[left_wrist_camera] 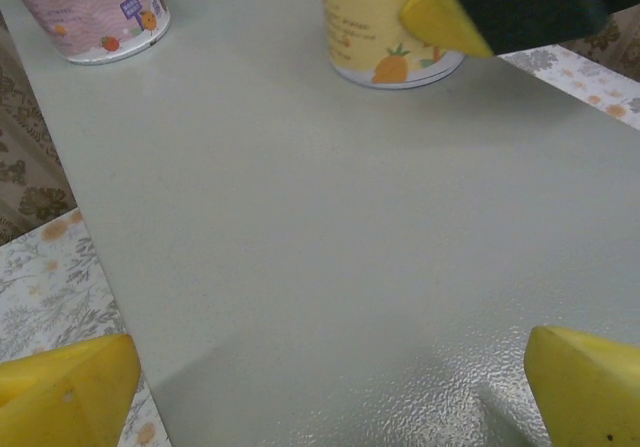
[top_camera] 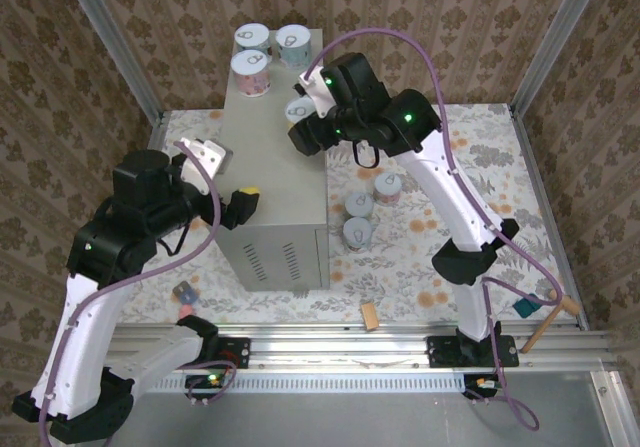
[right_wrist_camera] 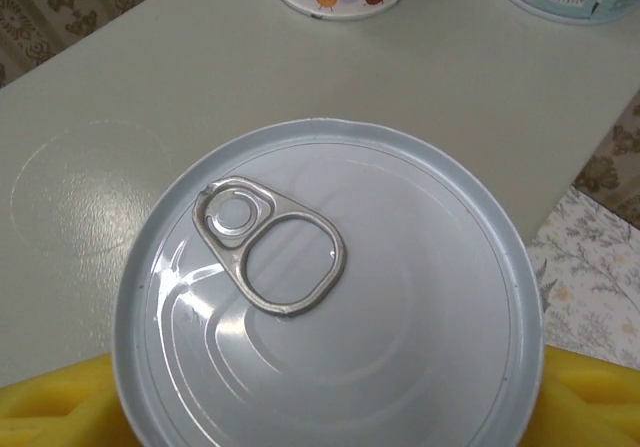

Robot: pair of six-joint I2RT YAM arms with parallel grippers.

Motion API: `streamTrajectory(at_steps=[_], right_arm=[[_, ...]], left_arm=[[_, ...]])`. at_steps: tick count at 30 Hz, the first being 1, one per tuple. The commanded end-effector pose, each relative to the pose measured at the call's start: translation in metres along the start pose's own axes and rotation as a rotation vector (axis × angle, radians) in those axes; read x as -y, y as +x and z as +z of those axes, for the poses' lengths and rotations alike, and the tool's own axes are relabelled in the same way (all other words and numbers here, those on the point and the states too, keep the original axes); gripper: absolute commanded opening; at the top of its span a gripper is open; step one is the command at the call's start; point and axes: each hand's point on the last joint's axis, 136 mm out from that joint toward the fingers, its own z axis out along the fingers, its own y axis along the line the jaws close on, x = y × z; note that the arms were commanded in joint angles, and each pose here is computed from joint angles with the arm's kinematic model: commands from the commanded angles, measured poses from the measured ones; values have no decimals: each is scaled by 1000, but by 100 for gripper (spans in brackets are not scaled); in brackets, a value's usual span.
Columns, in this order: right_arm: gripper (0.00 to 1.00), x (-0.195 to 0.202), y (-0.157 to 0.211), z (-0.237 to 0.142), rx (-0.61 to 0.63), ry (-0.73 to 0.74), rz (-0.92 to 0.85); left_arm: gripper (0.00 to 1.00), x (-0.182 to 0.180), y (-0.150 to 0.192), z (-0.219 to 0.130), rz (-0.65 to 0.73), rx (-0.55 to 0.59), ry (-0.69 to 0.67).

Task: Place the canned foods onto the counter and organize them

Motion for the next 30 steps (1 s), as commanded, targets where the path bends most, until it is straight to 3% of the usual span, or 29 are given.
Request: streamTrajectory(at_steps=[1,18,30], right_arm=[[76,1,-13,10,48,24,1],[81,40,-29,65,120,172,17],[92,43,-29,63,125,167,24]], left_arm=[[100,3,-8,-2,-14,42,20],[100,8,-9,-6,-45,50,51],[100,13,-15,-2,-55,60,87]])
